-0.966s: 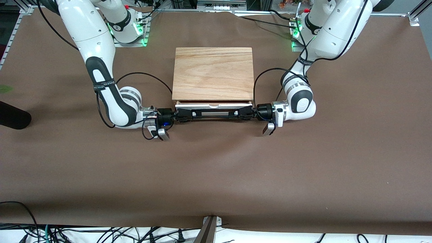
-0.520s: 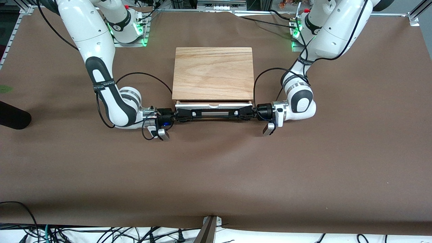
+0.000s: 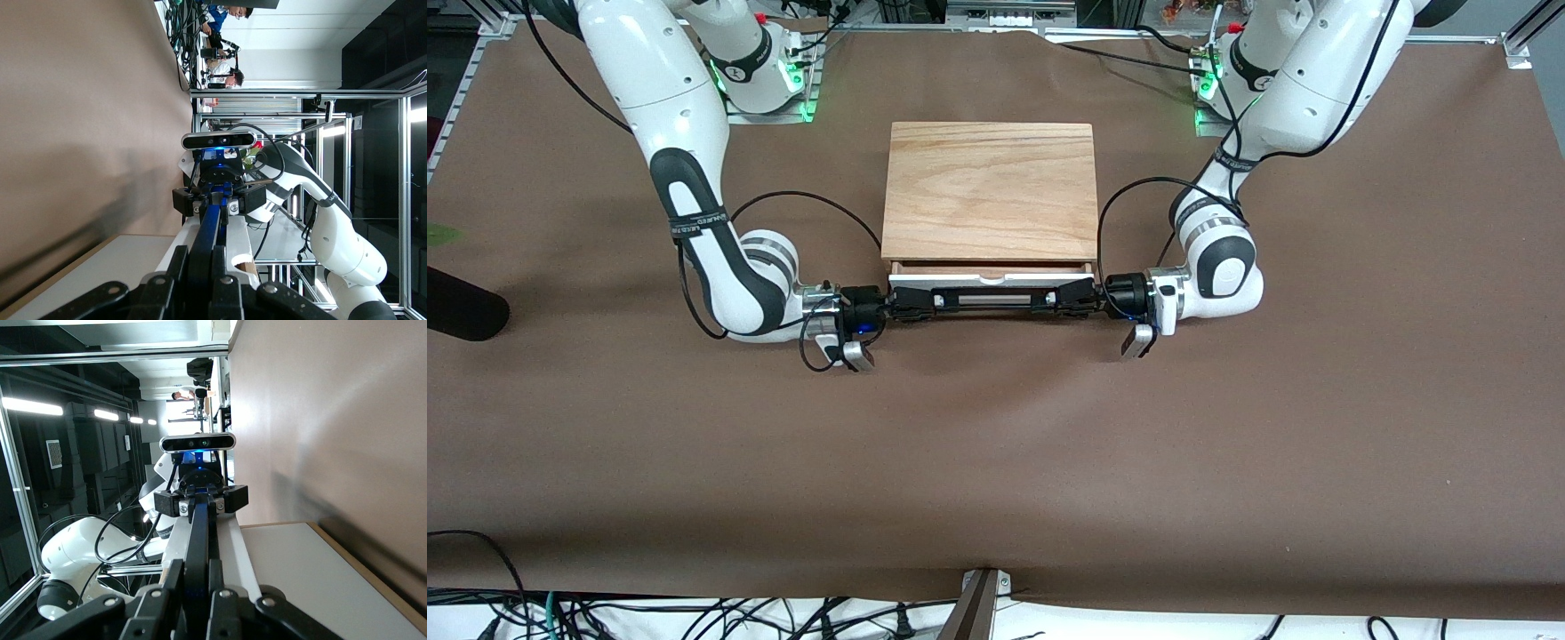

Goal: Pull top drawer with both arms simultaneously
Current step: 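Keep pulling the drawer handle outward with both grippers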

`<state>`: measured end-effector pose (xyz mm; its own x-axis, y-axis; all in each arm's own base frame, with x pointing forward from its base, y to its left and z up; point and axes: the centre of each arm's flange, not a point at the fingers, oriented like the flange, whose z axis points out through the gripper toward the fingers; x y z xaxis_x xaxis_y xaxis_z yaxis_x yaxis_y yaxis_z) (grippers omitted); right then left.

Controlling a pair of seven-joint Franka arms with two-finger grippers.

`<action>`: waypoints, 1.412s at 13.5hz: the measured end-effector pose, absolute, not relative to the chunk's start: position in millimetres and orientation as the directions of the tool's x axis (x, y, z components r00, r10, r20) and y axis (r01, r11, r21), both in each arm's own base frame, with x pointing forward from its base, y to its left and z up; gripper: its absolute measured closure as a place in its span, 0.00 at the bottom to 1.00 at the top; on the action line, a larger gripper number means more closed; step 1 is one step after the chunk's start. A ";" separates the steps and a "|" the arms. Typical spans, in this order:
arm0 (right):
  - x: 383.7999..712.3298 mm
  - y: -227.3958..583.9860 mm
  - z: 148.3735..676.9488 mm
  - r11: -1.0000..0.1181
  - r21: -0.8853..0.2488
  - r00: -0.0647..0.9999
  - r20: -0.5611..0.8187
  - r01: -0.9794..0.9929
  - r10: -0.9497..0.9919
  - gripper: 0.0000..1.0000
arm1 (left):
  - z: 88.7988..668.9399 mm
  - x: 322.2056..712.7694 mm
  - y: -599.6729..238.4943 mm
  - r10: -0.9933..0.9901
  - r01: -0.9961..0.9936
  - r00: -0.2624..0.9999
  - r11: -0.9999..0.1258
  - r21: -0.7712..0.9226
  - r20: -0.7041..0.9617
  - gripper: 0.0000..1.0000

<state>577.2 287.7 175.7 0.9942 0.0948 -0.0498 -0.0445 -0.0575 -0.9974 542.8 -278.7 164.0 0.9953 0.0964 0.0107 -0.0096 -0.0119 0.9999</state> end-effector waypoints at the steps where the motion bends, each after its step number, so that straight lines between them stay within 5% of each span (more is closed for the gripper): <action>1: 578.2 287.4 176.5 -0.057 -0.997 0.994 -0.048 -0.043 0.094 0.81 | 164.9 543.9 -278.9 0.096 -0.013 0.995 -0.011 1.000 0.014 0.82; 19: 584.3 287.6 171.6 -0.055 -0.997 0.994 -0.058 -0.053 0.089 0.81 | 157.1 552.1 -278.2 0.089 0.006 0.996 0.007 1.000 -0.007 0.82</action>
